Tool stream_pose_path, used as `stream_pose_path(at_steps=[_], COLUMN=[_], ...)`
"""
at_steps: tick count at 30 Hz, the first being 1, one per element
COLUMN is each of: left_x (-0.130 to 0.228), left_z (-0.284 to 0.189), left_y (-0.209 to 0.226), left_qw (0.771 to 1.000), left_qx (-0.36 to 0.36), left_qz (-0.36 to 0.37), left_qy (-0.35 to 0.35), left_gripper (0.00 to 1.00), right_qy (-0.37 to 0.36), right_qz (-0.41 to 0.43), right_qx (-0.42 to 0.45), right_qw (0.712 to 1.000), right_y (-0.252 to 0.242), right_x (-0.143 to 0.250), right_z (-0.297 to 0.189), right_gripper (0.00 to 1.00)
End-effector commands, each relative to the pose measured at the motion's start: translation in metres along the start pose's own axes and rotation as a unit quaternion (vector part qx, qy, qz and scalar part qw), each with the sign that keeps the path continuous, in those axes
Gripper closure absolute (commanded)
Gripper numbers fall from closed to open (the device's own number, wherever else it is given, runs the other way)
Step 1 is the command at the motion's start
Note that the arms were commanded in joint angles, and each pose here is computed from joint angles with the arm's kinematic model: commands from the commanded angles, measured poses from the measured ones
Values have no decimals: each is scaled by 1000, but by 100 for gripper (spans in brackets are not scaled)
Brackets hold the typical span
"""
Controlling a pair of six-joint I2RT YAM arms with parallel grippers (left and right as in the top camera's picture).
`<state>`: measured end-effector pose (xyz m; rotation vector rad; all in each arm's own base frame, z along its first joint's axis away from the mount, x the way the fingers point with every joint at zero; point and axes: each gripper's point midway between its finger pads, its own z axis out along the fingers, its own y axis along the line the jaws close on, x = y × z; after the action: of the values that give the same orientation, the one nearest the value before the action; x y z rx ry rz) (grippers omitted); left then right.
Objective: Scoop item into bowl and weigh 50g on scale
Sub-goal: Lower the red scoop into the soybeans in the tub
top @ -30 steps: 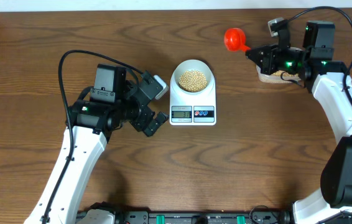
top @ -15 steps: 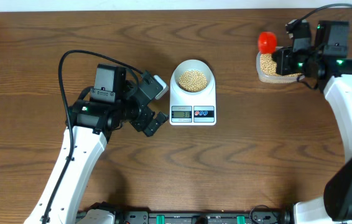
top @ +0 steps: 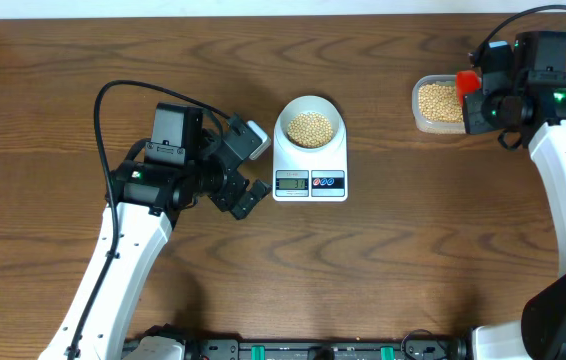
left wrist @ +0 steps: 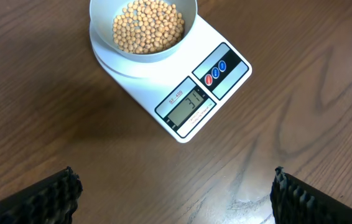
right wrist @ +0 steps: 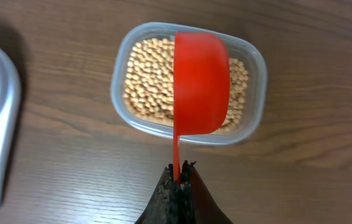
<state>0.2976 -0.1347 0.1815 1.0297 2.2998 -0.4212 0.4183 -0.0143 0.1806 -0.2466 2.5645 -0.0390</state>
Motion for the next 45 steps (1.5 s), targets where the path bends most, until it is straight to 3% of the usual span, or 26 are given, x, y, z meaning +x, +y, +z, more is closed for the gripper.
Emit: stream_pose_path(at_steps=[1, 9, 21, 40, 45], left_x=[-7, -7, -7, -7, -7], left_z=[-3, -3, -3, -3, -3], left_y=[2, 2, 2, 2, 2], left_qw=[1000, 1000, 1000, 1000, 1000], left_qx=[-1, -1, -1, -1, -1], left_qz=[10, 10, 10, 10, 10], left_qy=[-9, -9, -9, -9, -9], left_gripper=[0, 0, 0, 0, 0], right_qy=[20, 82, 102, 134, 129], right_qz=[-24, -62, -133, -145, -143], right_qx=[55, 94, 178, 192, 144], right_qw=[998, 990, 970, 961, 971], right_y=[-17, -25, -21, -25, -9], right_x=[4, 21, 14, 28, 30], right_z=[5, 46, 67, 85, 93], right_gripper=[99, 99, 99, 99, 99])
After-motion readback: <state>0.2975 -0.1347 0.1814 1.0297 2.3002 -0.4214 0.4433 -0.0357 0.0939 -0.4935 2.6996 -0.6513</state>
